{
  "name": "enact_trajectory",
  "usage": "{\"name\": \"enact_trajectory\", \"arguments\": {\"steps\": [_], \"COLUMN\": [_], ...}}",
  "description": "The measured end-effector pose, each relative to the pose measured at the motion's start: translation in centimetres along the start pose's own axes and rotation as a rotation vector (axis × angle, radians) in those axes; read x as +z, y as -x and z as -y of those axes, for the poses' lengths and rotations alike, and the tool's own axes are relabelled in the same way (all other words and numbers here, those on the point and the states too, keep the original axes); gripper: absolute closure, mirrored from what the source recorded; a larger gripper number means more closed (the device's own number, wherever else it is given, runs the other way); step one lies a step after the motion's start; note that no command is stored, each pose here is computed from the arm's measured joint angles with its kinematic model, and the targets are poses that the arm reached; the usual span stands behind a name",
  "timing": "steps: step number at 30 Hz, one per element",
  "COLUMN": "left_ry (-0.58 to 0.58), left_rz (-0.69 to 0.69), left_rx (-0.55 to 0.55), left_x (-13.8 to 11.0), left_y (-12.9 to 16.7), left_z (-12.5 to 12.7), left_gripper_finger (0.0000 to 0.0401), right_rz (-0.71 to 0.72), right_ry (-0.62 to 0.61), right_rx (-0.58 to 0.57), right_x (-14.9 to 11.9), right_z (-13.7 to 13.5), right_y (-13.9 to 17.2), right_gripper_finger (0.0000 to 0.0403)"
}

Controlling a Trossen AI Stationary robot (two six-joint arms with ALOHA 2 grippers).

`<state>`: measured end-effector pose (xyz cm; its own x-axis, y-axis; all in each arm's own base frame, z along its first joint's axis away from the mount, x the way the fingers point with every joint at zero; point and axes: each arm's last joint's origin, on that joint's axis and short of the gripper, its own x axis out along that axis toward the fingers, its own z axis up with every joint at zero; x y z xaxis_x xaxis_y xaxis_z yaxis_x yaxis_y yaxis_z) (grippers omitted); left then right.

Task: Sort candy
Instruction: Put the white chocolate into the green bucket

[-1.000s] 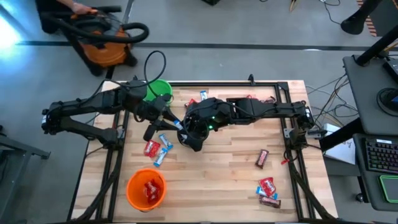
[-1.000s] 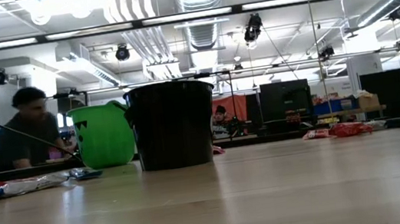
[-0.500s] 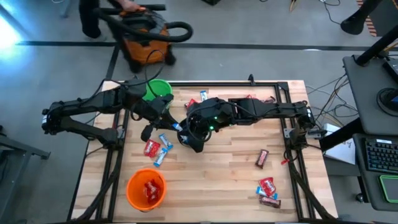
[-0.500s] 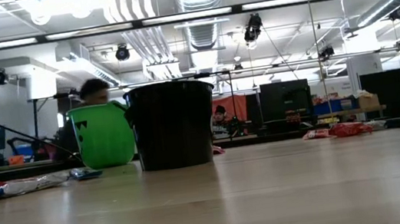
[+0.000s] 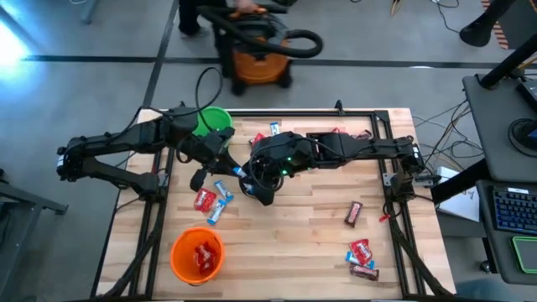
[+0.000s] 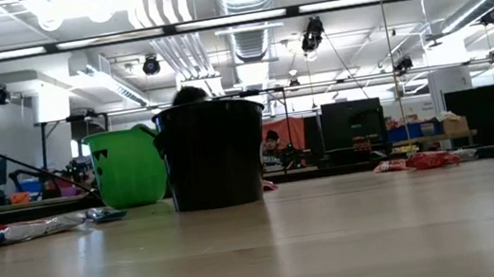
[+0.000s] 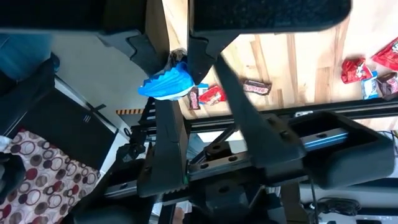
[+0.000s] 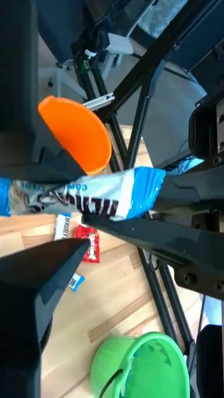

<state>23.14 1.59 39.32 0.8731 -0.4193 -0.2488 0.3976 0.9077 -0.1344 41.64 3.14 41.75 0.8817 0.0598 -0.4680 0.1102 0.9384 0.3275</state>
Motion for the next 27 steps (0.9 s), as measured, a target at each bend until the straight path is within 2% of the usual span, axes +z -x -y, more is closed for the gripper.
{"name": "enact_trajectory", "arguments": {"steps": [8,15,20,27], "left_ry": [-0.003,-0.013,-0.025,0.010], "left_rz": [-0.031,-0.076,-0.081,-0.196], "left_rx": [0.036,0.099,0.137,0.292], "left_x": [-0.3,0.5,1.2,0.6], "left_y": [0.3,1.6,2.7,4.1], "left_z": [-0.2,-0.4,-0.7,-1.7], "left_gripper_finger": [0.0401,0.0401,0.0401,0.0401], "right_rz": [0.027,0.042,-0.019,-0.154], "right_ry": [-0.003,-0.007,0.039,0.093], "right_rx": [-0.002,-0.005,-0.143,-0.456], "right_x": [0.6,1.7,1.5,0.1], "right_z": [-0.1,-0.4,0.0,1.4], "right_y": [0.5,2.3,3.7,5.1], "right_gripper_finger": [0.0179,0.0139,0.0127,0.0128]}}
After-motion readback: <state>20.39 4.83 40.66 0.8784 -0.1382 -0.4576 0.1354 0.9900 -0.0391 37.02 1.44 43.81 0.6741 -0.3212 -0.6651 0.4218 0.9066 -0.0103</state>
